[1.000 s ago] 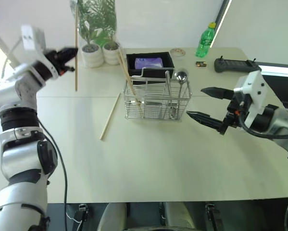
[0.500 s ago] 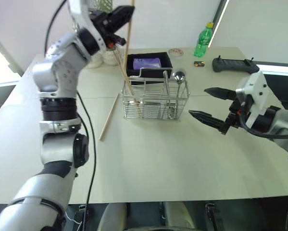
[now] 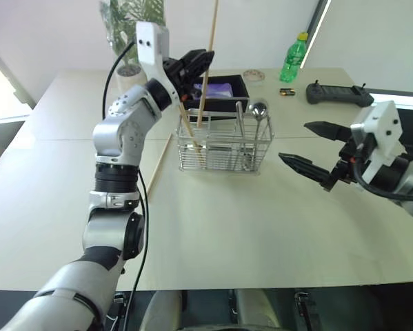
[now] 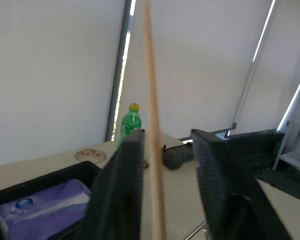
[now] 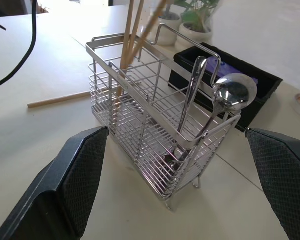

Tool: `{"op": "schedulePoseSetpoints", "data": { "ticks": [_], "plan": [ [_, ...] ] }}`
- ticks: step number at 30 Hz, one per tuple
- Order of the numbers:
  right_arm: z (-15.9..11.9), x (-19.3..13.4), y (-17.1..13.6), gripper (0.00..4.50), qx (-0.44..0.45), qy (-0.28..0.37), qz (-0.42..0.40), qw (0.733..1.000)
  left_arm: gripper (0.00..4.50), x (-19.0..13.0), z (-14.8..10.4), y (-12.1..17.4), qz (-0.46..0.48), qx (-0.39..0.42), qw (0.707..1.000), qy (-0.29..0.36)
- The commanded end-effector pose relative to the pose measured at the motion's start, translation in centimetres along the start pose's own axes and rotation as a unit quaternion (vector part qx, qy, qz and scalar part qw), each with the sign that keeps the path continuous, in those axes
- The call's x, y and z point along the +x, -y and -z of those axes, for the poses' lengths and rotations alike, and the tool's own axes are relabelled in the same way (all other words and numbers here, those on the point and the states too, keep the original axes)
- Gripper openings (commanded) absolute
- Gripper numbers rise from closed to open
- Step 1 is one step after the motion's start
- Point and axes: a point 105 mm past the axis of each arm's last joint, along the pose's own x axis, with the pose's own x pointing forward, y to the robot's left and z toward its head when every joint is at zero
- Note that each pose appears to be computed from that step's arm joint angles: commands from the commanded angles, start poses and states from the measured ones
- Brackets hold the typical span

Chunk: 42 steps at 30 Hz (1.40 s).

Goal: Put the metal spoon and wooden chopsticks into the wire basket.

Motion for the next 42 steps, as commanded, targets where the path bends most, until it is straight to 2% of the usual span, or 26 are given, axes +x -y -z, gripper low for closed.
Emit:
{"op": "schedulePoseSetpoints", "data": {
  "ticks": [1,3,4,9,16,19,20,24,27,29,33,36,38,42],
  "plan": [
    [-0.9,-0.4,-0.1,4.5,-0.015,0.015,0.007,1.0,3.29,0.0,-1.1,0.9,0.021,0.004,1.0,0.019],
    [-0.9,-0.4,0.0,4.5,-0.015,0.014,0.007,1.0,4.34,-0.2,-1.2,1.0,0.023,0.003,1.0,0.02],
    [-0.8,-0.4,-0.1,4.5,-0.014,0.014,0.007,1.0,4.47,-0.3,-1.4,1.0,0.023,0.002,1.0,0.021],
    [-0.6,-0.3,-0.1,4.5,-0.014,0.012,0.002,1.0,4.47,-1.0,-3.3,0.4,0.009,0.01,1.0,0.027],
    [-0.5,-0.1,-0.1,4.5,-0.013,0.012,-0.003,1.0,4.47,-3.7,-8.7,-0.7,-0.013,0.044,0.998,0.038],
    [-0.4,0.0,-0.1,4.5,-0.012,0.012,-0.004,1.0,4.47,-5.4,-10.2,-1.7,-0.035,0.054,0.998,0.022],
    [-0.4,0.0,-0.1,4.5,-0.012,0.011,-0.005,1.0,4.47,-6.2,-10.1,-2.4,-0.047,0.055,0.997,-0.005],
    [-0.3,0.1,-0.2,4.5,-0.01,0.012,-0.007,1.0,4.47,-9.1,-9.1,-3.7,-0.07,0.074,0.991,-0.092],
    [-0.1,0.2,-0.3,4.5,-0.009,0.011,-0.008,1.0,4.47,-11.5,-7.3,-5.1,-0.097,0.036,0.98,-0.17],
    [0.1,0.1,-0.4,4.5,-0.01,0.006,-0.009,1.0,4.47,-13.6,-4.6,-6.3,-0.134,0.012,0.955,-0.265],
    [0.9,-0.1,-0.9,4.5,-0.019,-0.016,-0.023,0.999,4.47,-16.9,0.0,-8.6,-0.205,0.005,0.896,-0.394],
    [1.1,-0.4,-1.4,4.5,-0.02,-0.024,-0.038,0.999,4.47,-16.6,2.2,-8.7,-0.209,-0.05,0.879,-0.426],
    [1.2,-0.6,-1.5,4.5,-0.022,-0.026,-0.043,0.999,4.47,-16.1,3.6,-8.8,-0.209,-0.048,0.868,-0.448],
    [1.0,-0.6,-1.5,4.5,-0.023,-0.023,-0.041,0.999,4.47,-13.7,6.4,-8.3,-0.179,-0.067,0.864,-0.466]
  ]
}}
